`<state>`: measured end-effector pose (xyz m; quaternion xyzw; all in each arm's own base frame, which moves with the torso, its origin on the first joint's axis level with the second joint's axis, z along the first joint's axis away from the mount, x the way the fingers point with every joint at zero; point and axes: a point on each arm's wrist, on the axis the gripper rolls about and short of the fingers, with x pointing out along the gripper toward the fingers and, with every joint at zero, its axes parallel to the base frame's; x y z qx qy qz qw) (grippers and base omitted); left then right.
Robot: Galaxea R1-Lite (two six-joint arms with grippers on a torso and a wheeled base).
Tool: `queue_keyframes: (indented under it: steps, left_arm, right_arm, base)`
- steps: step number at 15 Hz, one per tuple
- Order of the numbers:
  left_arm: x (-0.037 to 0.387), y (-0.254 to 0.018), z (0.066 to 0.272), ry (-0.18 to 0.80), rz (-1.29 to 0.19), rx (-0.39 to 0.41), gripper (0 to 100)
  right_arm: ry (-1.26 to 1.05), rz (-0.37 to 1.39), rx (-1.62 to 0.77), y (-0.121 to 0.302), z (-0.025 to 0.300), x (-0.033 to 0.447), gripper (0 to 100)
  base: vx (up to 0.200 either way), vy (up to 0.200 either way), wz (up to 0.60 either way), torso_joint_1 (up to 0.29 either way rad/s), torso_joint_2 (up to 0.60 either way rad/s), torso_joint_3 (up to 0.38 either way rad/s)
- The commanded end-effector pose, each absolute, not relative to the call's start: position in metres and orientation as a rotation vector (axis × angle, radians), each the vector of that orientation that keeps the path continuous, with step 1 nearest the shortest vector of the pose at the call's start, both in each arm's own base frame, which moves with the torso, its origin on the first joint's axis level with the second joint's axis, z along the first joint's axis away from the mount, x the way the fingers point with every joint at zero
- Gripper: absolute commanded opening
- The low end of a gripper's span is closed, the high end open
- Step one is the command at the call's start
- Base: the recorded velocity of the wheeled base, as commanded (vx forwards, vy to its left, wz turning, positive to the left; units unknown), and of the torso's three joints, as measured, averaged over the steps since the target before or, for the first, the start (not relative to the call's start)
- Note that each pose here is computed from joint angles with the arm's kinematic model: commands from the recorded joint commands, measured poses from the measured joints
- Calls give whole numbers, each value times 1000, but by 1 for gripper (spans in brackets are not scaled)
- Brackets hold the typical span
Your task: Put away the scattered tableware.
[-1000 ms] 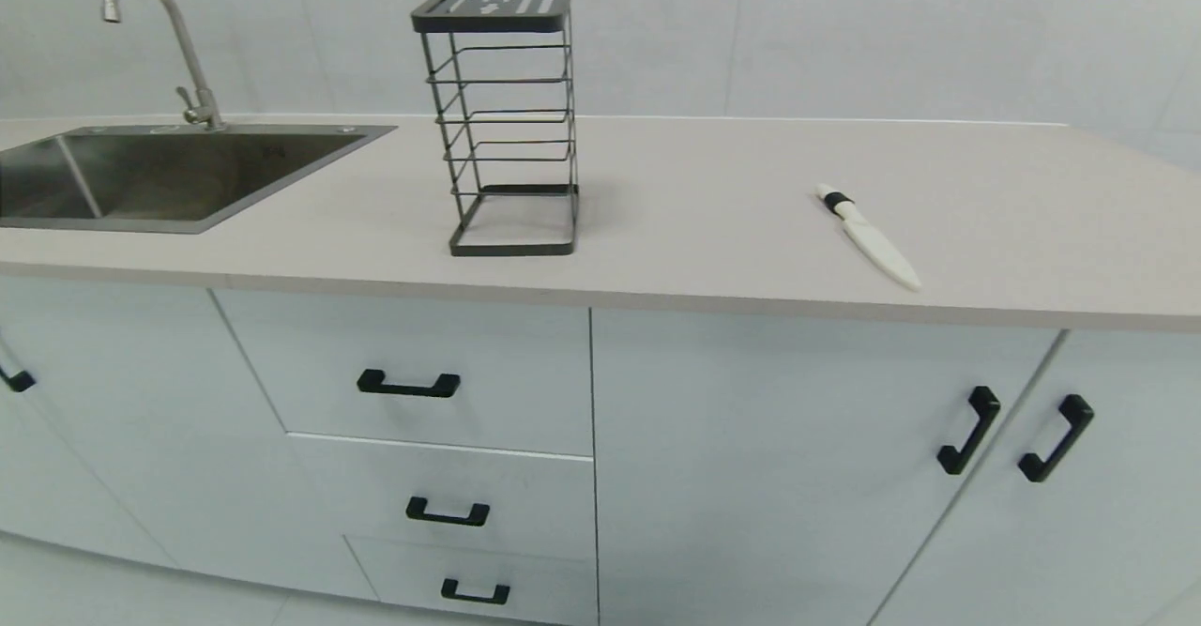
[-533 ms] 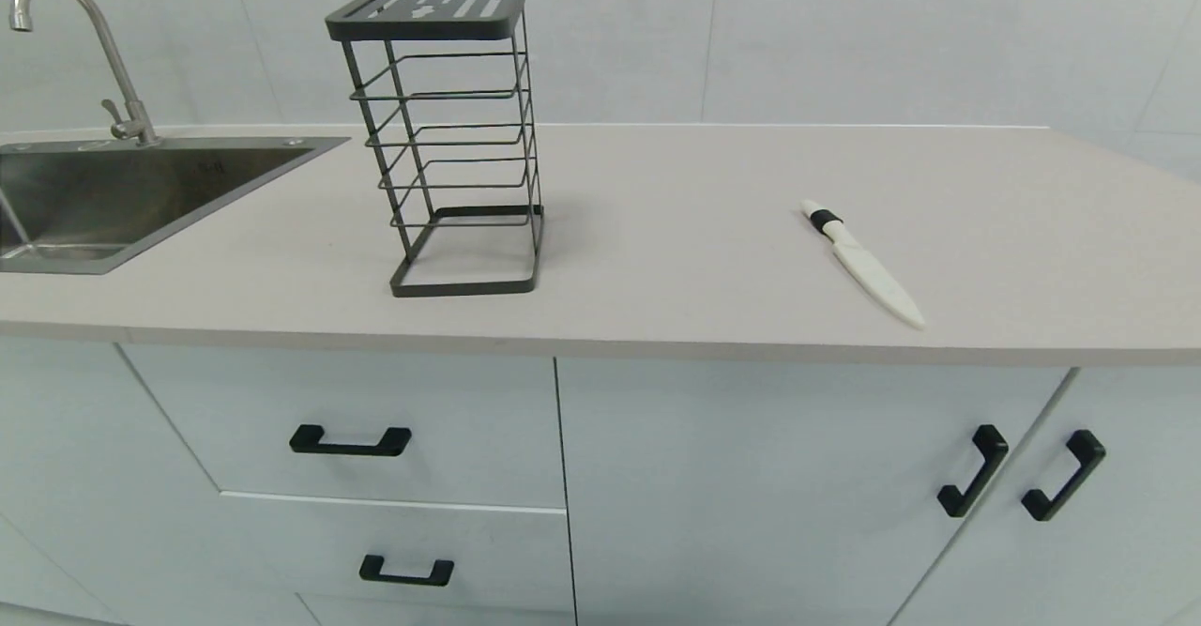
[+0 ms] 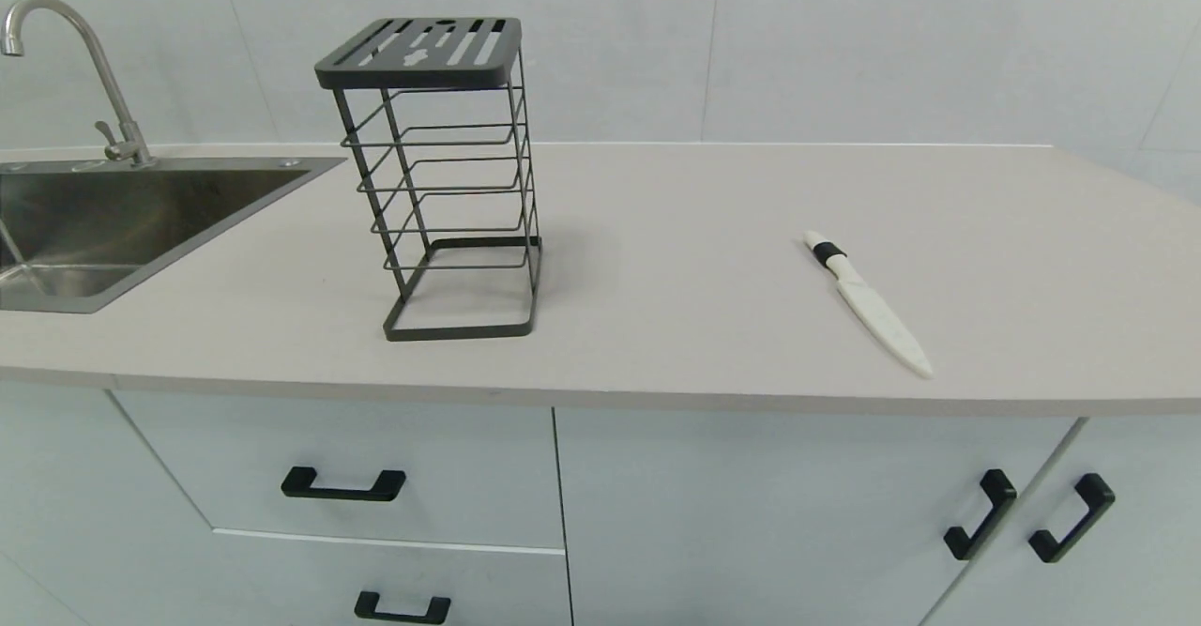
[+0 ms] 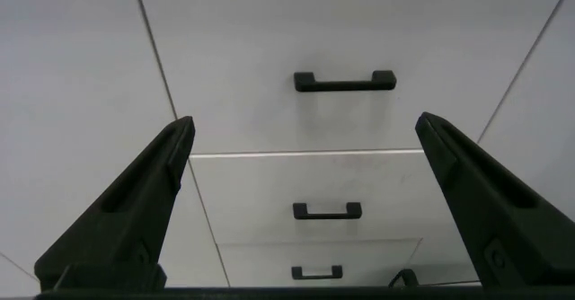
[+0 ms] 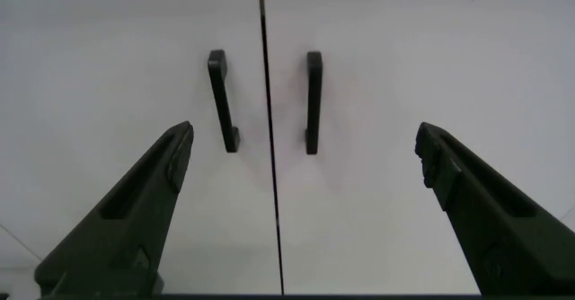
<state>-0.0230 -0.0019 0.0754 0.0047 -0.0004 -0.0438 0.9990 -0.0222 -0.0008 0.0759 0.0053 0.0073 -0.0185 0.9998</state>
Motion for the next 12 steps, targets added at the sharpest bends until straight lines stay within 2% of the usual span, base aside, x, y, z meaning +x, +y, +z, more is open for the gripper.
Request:
queue_keyframes:
  steps: [1, 12]
  left_arm:
    - [-23, -2, 75, 1, -87, 9, 100]
    - [-23, -2, 75, 1, -87, 8, 100]
  right_arm:
    - [17, -37, 10, -1, 76, -22, 100]
    - [17, -37, 10, -1, 76, -22, 100]
  base:
    - [0, 0, 0, 207, -413, -251]
    - [0, 0, 0, 215, -479, -271]
